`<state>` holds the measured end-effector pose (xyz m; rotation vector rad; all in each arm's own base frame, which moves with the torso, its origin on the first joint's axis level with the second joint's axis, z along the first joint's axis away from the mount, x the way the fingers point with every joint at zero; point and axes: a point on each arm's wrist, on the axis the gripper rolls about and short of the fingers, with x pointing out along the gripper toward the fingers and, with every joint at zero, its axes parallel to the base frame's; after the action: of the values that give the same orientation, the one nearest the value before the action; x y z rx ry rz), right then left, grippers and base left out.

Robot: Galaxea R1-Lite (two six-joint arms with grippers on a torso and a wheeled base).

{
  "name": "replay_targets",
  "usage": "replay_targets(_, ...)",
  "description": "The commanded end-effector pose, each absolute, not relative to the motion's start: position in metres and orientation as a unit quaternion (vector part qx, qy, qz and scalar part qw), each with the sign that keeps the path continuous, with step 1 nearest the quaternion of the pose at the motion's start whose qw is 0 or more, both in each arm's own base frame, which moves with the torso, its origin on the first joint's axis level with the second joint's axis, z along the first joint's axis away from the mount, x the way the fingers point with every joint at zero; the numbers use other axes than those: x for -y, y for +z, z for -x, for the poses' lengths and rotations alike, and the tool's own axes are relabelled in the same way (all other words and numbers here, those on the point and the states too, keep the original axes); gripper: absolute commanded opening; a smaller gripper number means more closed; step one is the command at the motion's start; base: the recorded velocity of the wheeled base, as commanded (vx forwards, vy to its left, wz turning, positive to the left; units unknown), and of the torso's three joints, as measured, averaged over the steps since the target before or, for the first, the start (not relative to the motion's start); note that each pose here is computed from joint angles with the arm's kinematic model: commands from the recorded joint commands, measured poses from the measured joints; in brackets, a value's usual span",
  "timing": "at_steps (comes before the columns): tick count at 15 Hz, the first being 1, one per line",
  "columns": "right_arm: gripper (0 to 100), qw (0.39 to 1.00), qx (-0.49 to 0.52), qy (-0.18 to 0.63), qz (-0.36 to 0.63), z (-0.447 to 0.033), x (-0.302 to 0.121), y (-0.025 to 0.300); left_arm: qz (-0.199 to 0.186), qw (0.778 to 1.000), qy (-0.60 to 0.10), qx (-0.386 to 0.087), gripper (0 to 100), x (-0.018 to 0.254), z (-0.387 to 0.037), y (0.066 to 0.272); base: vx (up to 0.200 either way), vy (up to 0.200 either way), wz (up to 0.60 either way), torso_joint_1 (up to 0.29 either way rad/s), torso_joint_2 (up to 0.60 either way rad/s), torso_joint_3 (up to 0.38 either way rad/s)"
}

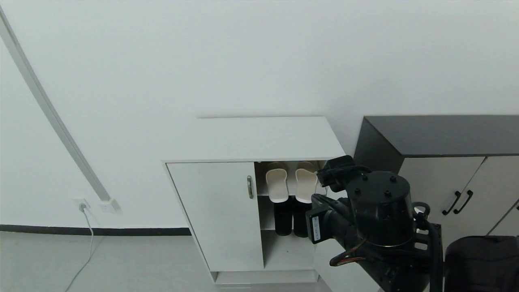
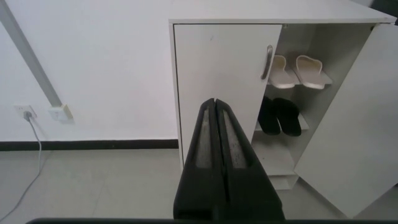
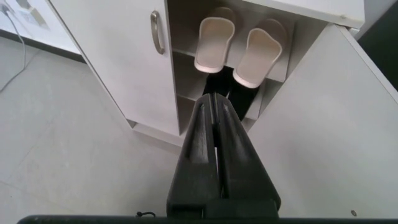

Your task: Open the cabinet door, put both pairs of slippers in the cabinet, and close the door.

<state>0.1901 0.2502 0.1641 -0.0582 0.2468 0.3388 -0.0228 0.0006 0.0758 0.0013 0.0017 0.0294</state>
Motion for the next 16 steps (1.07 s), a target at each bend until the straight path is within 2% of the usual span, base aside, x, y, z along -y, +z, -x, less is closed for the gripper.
replay_targets(1,0,0.978,-0.119,0.170,0.025,-0.189,-0.249,0.167,-0.001,1.000,0.015,-0.002,0,-0.001,0.023,0.076,0.000,0.000,-0.60,0.007,0.00,0.002)
replay_targets(4,0,0.980,-0.115,0.163,0.028,-0.193,-0.245,0.169,-0.001,1.000,0.015,-0.002,0,-0.001,0.023,0.076,0.000,0.000,-0.60,0.006,0.00,0.002)
replay_targets(14,0,0.985,-0.103,0.137,0.029,-0.209,-0.236,0.175,-0.002,1.000,0.015,-0.002,0,-0.001,0.023,0.075,0.000,0.000,0.00,0.000,0.00,0.000)
replay_targets(16,0,0.985,-0.103,0.137,0.029,-0.209,-0.236,0.175,-0.002,1.000,0.015,-0.002,0,-0.001,0.023,0.075,-0.200,0.000,0.00,0.005,0.00,0.005)
